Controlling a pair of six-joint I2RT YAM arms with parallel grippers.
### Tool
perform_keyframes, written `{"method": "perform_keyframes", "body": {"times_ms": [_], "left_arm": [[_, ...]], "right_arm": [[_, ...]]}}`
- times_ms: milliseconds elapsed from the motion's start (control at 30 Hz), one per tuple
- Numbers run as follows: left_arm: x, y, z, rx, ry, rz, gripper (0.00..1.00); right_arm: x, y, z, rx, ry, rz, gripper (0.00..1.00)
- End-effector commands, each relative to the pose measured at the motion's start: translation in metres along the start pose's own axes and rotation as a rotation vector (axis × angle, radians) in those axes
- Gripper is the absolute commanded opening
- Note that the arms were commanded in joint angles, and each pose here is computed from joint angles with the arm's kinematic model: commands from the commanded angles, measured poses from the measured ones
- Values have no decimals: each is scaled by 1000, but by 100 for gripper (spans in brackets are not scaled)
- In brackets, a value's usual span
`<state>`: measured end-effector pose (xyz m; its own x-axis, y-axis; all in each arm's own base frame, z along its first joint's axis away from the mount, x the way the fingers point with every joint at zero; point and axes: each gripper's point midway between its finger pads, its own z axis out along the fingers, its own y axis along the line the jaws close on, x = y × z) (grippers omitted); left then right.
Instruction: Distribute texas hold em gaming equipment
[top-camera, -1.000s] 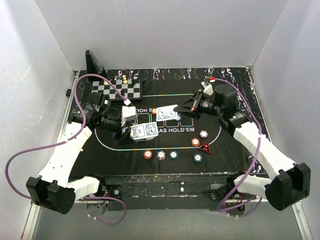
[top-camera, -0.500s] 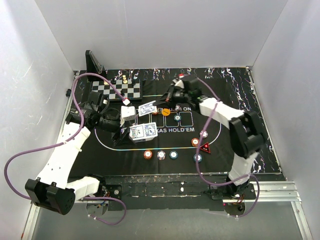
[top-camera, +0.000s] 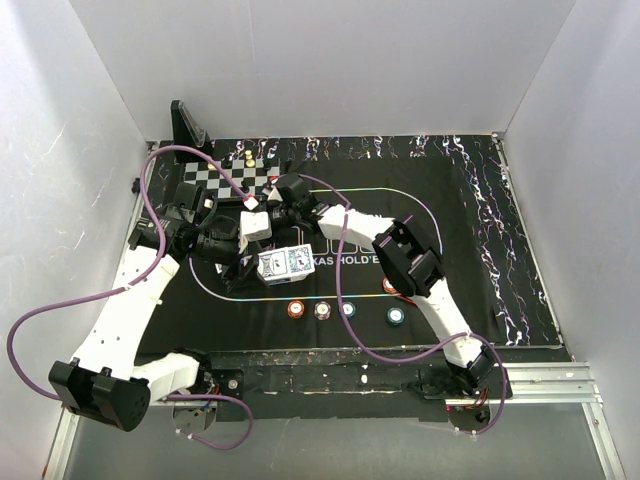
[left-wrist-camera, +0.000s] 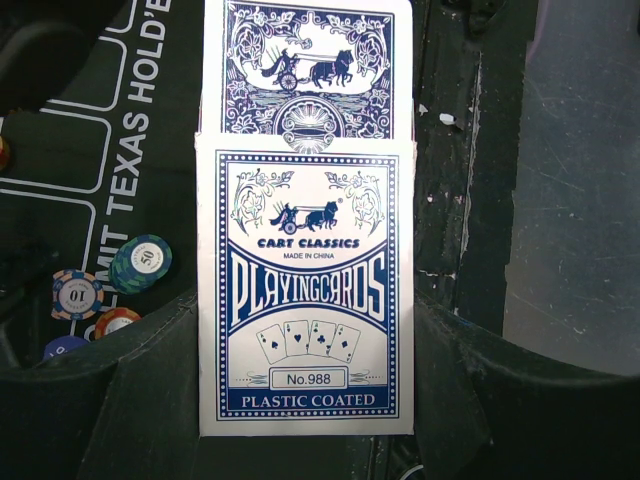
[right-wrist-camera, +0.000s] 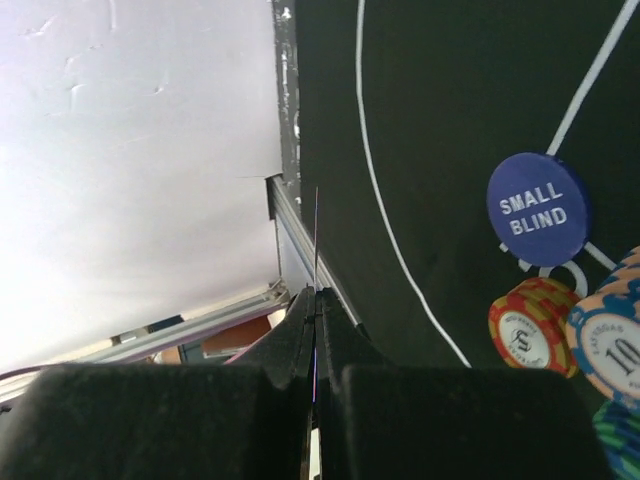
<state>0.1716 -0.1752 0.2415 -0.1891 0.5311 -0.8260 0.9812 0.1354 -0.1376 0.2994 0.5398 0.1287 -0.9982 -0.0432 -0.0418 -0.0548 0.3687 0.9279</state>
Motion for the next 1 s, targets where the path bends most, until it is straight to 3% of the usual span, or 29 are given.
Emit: {"method": "perform_keyframes", "body": {"times_ms": [0, 133, 300, 500, 633, 767, 967], "left_arm": [[-24, -9, -10, -2, -77, 50, 45], [-24, -9, -11, -4, -75, 48, 45], [-20, -11, -10, -2, -65, 47, 45], [-14, -12, -10, -8, -52, 39, 46], [-9, -14, -10, -6, -38, 41, 46], [-5, -13, -8, 0, -27, 34, 46], [-2, -6, -3, -5, -24, 37, 47]], "right_arm": [[-14, -12, 7, 48, -35, -12, 1], [-13, -23, 16, 96, -21, 0, 2], [-14, -29, 12, 142, -39, -18, 35], [-19, 0, -6, 77, -53, -54, 51], [-35, 26, -36, 61, -106, -96, 61], [-51, 52, -86, 63, -185, -149, 81], [-39, 76, -175, 102, -295, -226, 86]]}}
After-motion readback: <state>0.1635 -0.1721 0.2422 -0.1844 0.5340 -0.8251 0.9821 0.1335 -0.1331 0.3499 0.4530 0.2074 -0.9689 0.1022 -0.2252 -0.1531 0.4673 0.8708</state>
